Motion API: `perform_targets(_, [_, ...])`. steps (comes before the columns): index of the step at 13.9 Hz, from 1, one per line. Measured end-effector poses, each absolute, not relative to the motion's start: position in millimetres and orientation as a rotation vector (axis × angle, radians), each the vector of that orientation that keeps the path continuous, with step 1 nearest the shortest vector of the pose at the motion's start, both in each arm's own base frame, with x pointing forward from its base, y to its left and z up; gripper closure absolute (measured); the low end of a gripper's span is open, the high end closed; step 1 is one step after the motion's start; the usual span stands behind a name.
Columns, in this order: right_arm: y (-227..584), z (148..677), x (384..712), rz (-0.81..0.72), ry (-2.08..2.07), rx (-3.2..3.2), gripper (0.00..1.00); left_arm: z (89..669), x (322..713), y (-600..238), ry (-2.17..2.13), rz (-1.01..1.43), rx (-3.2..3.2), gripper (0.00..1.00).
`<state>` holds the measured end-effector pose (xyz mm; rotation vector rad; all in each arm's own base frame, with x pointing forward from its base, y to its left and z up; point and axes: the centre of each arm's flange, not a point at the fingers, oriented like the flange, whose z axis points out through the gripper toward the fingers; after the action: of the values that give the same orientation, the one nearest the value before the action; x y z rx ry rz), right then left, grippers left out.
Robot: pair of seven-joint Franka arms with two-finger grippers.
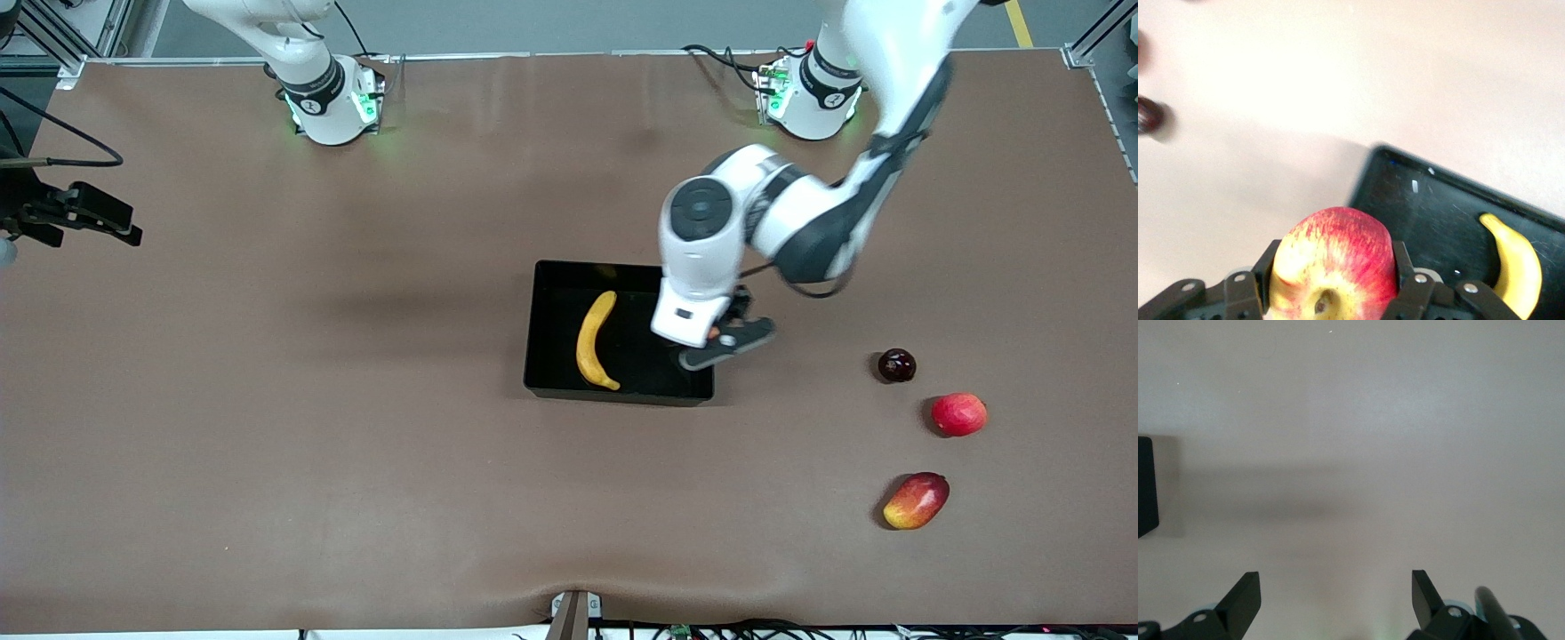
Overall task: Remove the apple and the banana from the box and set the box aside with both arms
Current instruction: 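Carry the apple with the left gripper beside the mango and release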
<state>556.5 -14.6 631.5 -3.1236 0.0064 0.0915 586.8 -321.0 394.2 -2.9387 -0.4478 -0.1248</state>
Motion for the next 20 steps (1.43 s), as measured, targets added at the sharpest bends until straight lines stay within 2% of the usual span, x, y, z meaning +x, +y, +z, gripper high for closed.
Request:
perform_targets(2, [-14, 632, 557, 0.091, 0.005, -3.124, 0.00, 415, 616, -260, -0.379, -0.098, -2.949, 0.32])
perform_targets(4, [-14, 632, 557, 0.091, 0.005, -3.124, 0.00, 412, 641, -192, -0.341, -0.054, -2.952, 0.32])
perform_targets(9, [-14, 632, 556, 0.091, 0.005, -3.124, 0.00, 349, 680, -67, -0.394, 0.003, -3.009, 0.32])
perform_targets(14, [-14, 631, 556, 0.095, 0.004, -3.123, 0.00, 267, 695, -18, -0.394, -0.034, -3.022, 0.32])
perform_targets(20, [-14, 630, 557, 0.099, 0.004, -3.123, 0.00, 221, 699, 9, -0.389, -0.082, -3.033, 0.32])
